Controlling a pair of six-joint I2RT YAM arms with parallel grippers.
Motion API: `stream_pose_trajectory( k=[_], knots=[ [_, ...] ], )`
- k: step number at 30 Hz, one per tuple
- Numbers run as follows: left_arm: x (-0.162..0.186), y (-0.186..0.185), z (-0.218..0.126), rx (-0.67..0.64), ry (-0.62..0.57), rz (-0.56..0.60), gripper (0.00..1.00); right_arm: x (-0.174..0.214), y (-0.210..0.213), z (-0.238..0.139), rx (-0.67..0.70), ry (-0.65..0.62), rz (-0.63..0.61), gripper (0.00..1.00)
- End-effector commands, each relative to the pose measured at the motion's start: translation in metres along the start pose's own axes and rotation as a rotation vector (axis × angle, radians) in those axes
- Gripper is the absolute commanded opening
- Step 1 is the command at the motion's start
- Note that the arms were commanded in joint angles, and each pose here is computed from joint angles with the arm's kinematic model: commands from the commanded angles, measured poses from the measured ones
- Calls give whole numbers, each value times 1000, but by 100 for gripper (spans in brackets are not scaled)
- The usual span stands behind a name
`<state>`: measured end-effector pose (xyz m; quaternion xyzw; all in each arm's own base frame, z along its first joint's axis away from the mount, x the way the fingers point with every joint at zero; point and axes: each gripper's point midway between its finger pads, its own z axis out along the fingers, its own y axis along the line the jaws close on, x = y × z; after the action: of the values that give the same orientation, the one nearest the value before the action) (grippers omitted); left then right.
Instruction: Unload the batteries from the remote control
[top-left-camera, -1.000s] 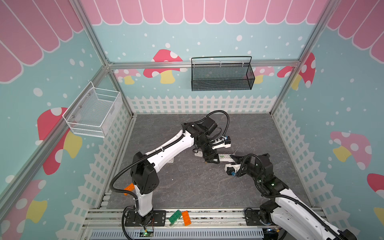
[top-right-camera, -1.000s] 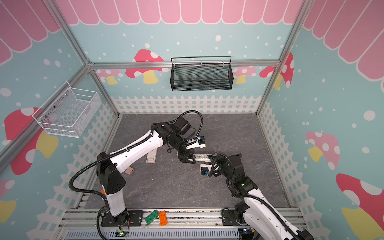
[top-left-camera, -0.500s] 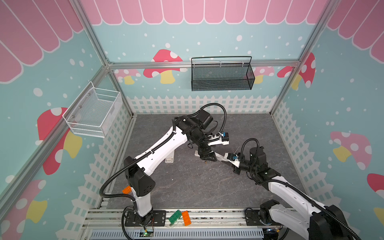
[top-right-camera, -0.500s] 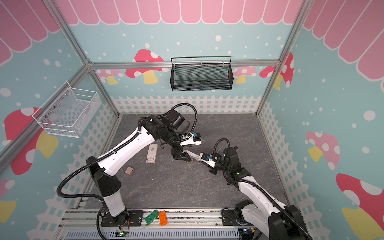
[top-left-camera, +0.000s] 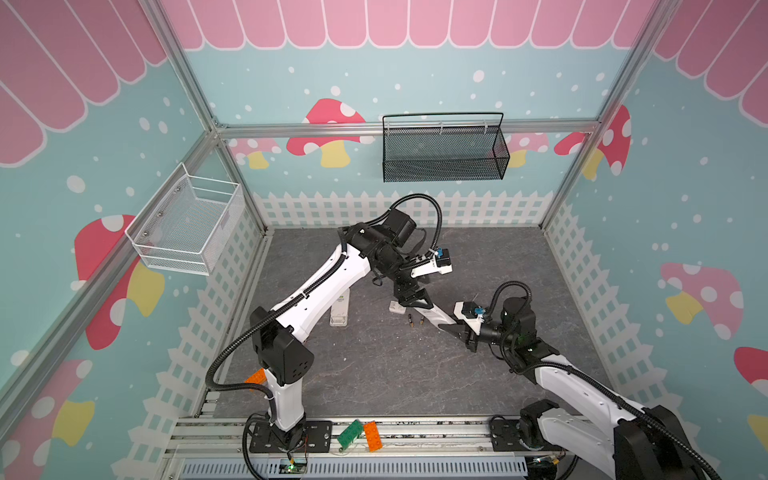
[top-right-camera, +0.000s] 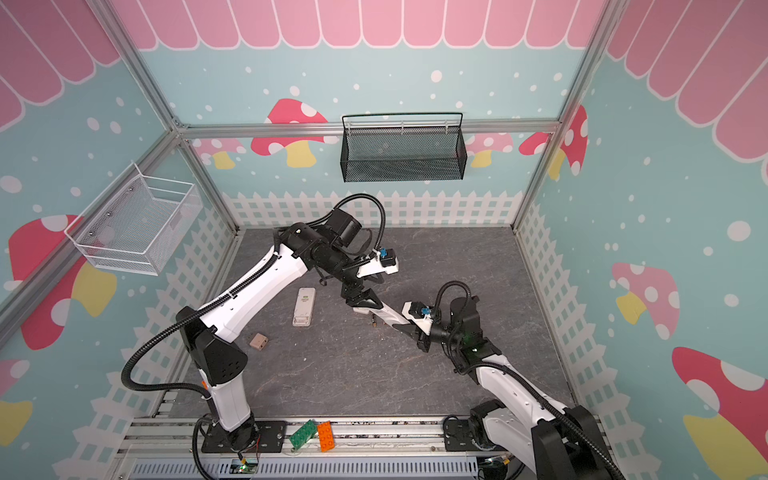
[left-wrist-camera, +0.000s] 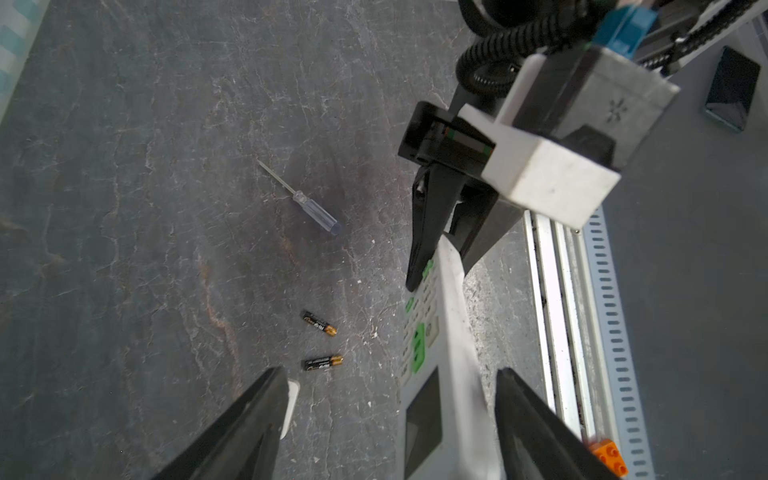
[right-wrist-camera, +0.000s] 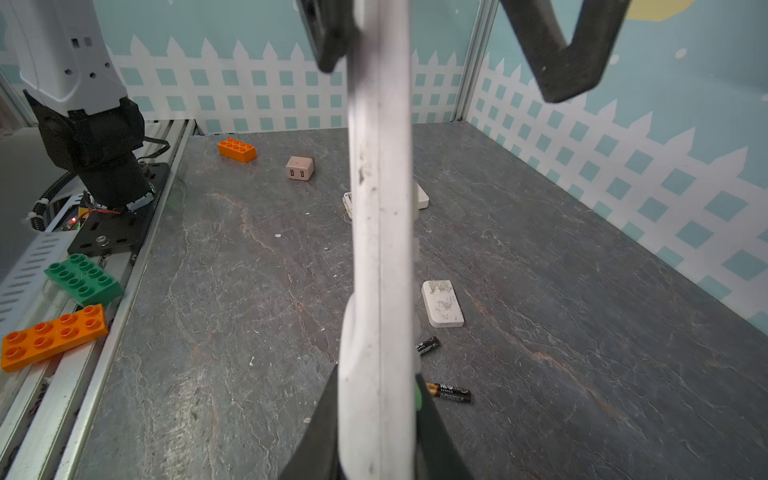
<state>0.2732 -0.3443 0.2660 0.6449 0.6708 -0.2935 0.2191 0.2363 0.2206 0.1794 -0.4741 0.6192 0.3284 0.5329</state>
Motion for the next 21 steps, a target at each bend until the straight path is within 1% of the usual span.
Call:
stream_pose_trajectory(
  k=[1,3,8,11,13,14,16,17,18,20,21],
  knots=[
    [-1,-15,7,68,-6,6,73,-16,0,0,-19,-66,10,0],
    [5,-17,11,70,18,29,69,-17,0,-2,-11,-79,4,0],
    [10,-16,14,53,48,19,58,-21,0,-4,-20,-98,19,0],
    [13,-17,17,58,59,31,45,-19,-2,-7,-7,-108,31,0],
    [13,-15,17,48,64,22,29,-20,-5,-7,0,-109,53,0],
    [12,-15,17,43,65,25,25,-21,-5,-7,1,-112,59,0],
    [11,-13,15,33,65,32,11,-22,-5,-10,11,-126,53,1],
    [10,-13,15,31,61,32,9,-21,-7,-10,26,-126,56,4],
    [9,-11,14,24,58,21,9,-19,-9,-12,44,-127,64,9],
    [8,-6,10,4,49,-5,6,-18,-17,-14,90,-124,112,24],
    [8,-3,8,-13,50,-16,3,-18,-21,-16,118,-128,137,33]
  ],
)
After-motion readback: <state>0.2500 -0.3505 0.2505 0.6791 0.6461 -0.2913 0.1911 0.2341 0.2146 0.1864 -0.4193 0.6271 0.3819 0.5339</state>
